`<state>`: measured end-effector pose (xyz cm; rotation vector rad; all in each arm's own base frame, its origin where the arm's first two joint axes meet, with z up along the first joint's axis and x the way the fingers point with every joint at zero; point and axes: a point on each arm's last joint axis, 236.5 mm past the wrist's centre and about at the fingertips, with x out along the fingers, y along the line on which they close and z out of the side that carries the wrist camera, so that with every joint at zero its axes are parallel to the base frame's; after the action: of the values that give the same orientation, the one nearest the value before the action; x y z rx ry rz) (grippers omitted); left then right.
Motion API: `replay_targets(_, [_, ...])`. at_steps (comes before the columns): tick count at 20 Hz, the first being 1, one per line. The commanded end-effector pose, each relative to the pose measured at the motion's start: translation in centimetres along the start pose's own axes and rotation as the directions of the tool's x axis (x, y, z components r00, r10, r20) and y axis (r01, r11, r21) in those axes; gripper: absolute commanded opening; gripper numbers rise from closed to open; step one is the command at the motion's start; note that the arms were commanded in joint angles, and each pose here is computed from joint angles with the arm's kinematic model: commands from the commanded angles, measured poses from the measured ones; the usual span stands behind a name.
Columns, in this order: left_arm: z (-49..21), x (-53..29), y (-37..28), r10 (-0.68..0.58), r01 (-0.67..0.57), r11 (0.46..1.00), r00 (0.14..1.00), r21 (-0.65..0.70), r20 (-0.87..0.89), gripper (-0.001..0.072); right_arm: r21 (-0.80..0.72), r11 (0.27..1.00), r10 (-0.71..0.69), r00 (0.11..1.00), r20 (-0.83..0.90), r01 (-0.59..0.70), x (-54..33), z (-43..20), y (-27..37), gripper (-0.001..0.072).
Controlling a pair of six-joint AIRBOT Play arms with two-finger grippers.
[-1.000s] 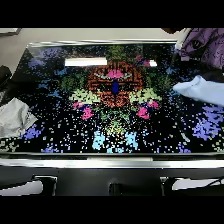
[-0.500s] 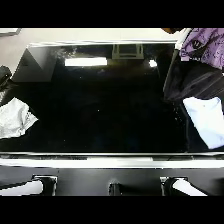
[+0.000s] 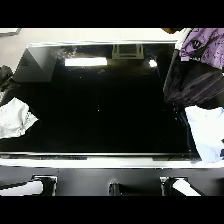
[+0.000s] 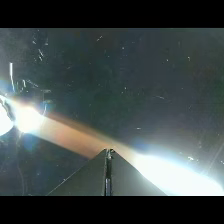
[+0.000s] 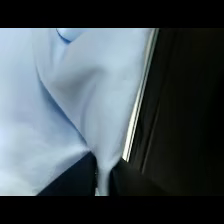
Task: Fold the clothes and pants, and hang the long-sleeved shirts on hangers.
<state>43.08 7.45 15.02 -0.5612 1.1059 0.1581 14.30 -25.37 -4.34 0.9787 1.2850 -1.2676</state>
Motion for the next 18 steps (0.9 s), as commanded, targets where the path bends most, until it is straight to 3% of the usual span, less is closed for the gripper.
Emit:
replay_targets(1, [-0.2,0.2,-0.5,-0.003,0.004,1.000,1.000,0.011,-0.005,0.0020,-0.001,0.999,-0.042,0.999,0.016,0.042,0.4,0.2,-1.0,0.0185])
replay_targets(2, [-0.2,0.2,-0.6,-0.004,0.004,1.000,1.000,0.013,-0.005,0.0020,-0.003,0.999,-0.051,0.999,0.017,0.051,0.3,0.2,-1.2,0.0312])
replay_targets(3, [-0.2,0.2,-0.6,-0.004,0.005,1.000,1.000,0.013,-0.006,0.0020,-0.010,0.998,-0.067,0.998,0.022,0.067,0.2,0.4,-1.6,0.0379])
replay_targets(5, [-0.2,0.2,-0.6,-0.004,0.004,1.000,1.000,0.013,-0.005,0.0020,-0.031,0.999,-0.012,0.995,0.097,0.015,-1.4,2.5,-0.4,0.0374])
replay_targets(6, [-0.2,0.2,-0.6,-0.004,0.004,1.000,1.000,0.013,-0.006,0.0020,-0.057,0.993,0.109,0.980,0.164,-0.101,-3.4,4.4,2.3,0.0364])
replay_targets(7, [-0.3,0.2,-0.5,-0.003,0.003,1.000,1.000,0.013,-0.009,0.0020,-0.108,0.962,0.268,0.935,0.231,-0.250,-6.1,6.1,5.9,0.0292])
replay_targets(8, [-0.6,0.2,-0.5,-0.001,0.001,1.000,1.000,0.013,-0.020,0.0021,-0.182,0.899,0.437,0.855,0.280,-0.399,-9.7,7.2,10.2,0.0254])
replay_targets(10, [-1.0,0.1,-0.4,0.003,-0.001,0.999,0.999,0.050,-0.037,0.0020,-0.420,0.736,0.660,0.700,0.273,-0.530,-16.1,5.2,18.1,0.0144])
replay_targets(12, [-1.0,-0.2,-0.7,0.000,0.004,0.991,1.000,0.136,-0.030,0.0020,-0.673,0.561,0.750,0.640,0.167,-0.482,-19.4,-1.3,24.1,0.0037])
replay_targets(14, [-1.2,-0.8,-1.2,-0.008,0.011,0.972,1.000,0.235,-0.013,0.0019,-0.847,0.352,0.776,0.630,0.026,-0.398,-20.6,-9.9,28.2,0.0037])
replay_targets(18, [-3.7,-1.3,-0.6,-0.008,-0.010,0.956,0.998,0.293,0.059,0.0018,-0.963,0.035,0.743,0.651,-0.154,-0.268,-21.5,-23.9,30.2,0.0037])
